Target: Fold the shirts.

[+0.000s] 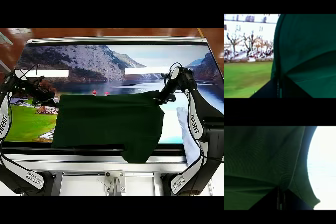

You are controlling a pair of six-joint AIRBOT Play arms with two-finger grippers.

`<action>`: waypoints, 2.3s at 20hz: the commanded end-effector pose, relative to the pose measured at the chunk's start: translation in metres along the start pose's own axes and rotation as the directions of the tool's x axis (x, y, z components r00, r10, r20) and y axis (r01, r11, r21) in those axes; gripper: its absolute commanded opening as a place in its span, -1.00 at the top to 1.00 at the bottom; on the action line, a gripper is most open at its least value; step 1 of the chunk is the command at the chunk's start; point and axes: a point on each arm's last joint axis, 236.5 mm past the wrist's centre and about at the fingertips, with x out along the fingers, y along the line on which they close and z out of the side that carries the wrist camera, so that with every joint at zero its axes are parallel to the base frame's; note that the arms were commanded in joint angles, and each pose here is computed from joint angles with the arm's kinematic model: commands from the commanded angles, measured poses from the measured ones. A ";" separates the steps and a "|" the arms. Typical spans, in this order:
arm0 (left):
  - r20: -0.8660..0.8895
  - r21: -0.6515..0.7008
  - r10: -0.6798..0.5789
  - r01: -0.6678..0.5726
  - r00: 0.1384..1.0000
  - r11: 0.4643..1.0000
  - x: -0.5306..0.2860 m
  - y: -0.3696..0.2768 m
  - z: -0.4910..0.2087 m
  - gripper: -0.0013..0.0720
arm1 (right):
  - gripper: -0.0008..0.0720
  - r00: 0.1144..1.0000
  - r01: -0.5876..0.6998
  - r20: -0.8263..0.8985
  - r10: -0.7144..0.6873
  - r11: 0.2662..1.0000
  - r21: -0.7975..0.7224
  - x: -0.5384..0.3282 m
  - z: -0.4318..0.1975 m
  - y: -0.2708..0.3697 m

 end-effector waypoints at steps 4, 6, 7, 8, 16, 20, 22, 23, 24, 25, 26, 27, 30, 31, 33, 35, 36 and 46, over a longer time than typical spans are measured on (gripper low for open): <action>-0.086 -0.016 -0.003 0.002 0.996 1.000 -0.001 -0.001 -0.020 0.51 | -0.09 1.000 -0.018 0.001 0.018 0.999 0.047 0.001 0.000 0.005; -0.125 -0.015 -0.008 0.006 0.992 1.000 -0.003 -0.002 -0.030 -0.59 | -0.48 0.999 -0.027 -0.022 0.028 0.999 0.033 -0.004 -0.007 0.007; -0.138 -0.016 -0.005 0.003 0.990 1.000 -0.007 0.000 -0.034 -0.66 | -0.48 0.999 -0.004 -0.034 0.004 1.000 0.015 -0.011 -0.012 0.002; -0.143 -0.019 -0.003 0.000 0.990 1.000 -0.014 0.003 -0.038 -0.66 | -0.48 0.998 0.036 -0.044 -0.036 0.999 -0.006 -0.021 -0.019 -0.009; -0.030 -0.201 -0.030 0.023 0.999 0.979 -0.056 0.053 -0.130 -0.86 | -0.50 0.997 0.065 0.037 -0.070 0.990 0.126 -0.109 -0.100 -0.087; -0.033 -0.293 -0.094 0.081 0.995 0.953 0.009 0.050 -0.200 -0.98 | -0.75 0.978 -0.189 0.113 0.174 0.973 0.135 -0.074 -0.128 -0.044; -0.076 -0.315 -0.124 0.094 0.989 0.944 0.031 0.045 -0.221 -0.98 | -0.75 0.980 -0.193 0.086 0.182 0.972 0.136 -0.060 -0.137 -0.040; -0.065 -0.318 -0.143 0.115 0.988 0.941 0.038 0.040 -0.222 -0.98 | -0.75 0.978 -0.199 0.087 0.188 0.970 0.138 -0.057 -0.137 -0.039; -0.043 -0.321 -0.161 0.138 0.986 0.937 0.043 0.036 -0.220 -0.98 | -0.75 0.977 -0.203 0.097 0.190 0.969 0.140 -0.056 -0.135 -0.039; -0.020 -0.327 -0.176 0.160 0.984 0.931 0.046 0.033 -0.216 -0.98 | -0.75 0.976 -0.202 0.108 0.188 0.969 0.141 -0.056 -0.133 -0.039; 0.004 -0.337 -0.186 0.177 0.982 0.925 0.047 0.030 -0.211 -0.97 | -0.75 0.976 -0.200 0.116 0.185 0.970 0.141 -0.056 -0.131 -0.040; 0.023 -0.340 -0.195 0.191 0.981 0.921 0.048 0.028 -0.208 -0.97 | -0.75 0.976 -0.199 0.122 0.183 0.970 0.141 -0.056 -0.130 -0.041; 0.043 -0.356 -0.211 0.212 0.977 0.910 0.053 0.024 -0.204 -0.96 | -0.75 0.975 -0.198 0.130 0.180 0.970 0.141 -0.057 -0.128 -0.041; 0.040 -0.361 -0.217 0.216 0.975 0.907 0.056 0.022 -0.206 -0.96 | -0.75 0.975 -0.198 0.130 0.180 0.970 0.141 -0.057 -0.128 -0.041; 0.030 -0.376 -0.238 0.232 0.971 0.897 0.066 0.016 -0.210 -0.96 | -0.75 0.975 -0.198 0.130 0.180 0.970 0.142 -0.057 -0.128 -0.041; 0.028 -0.385 -0.246 0.237 0.969 0.892 0.076 0.013 -0.214 -0.93 | -0.75 0.975 -0.200 0.125 0.182 0.969 0.144 -0.057 -0.129 -0.041; 0.034 -0.386 -0.239 0.234 0.970 0.892 0.078 0.014 -0.213 -0.49 | -0.75 0.976 -0.200 0.119 0.184 0.969 0.144 -0.056 -0.130 -0.040; 0.061 -0.315 -0.248 0.254 0.967 0.914 0.065 0.007 -0.210 0.85 | -0.75 0.955 -0.249 -0.115 0.272 0.951 0.184 0.000 -0.220 -0.018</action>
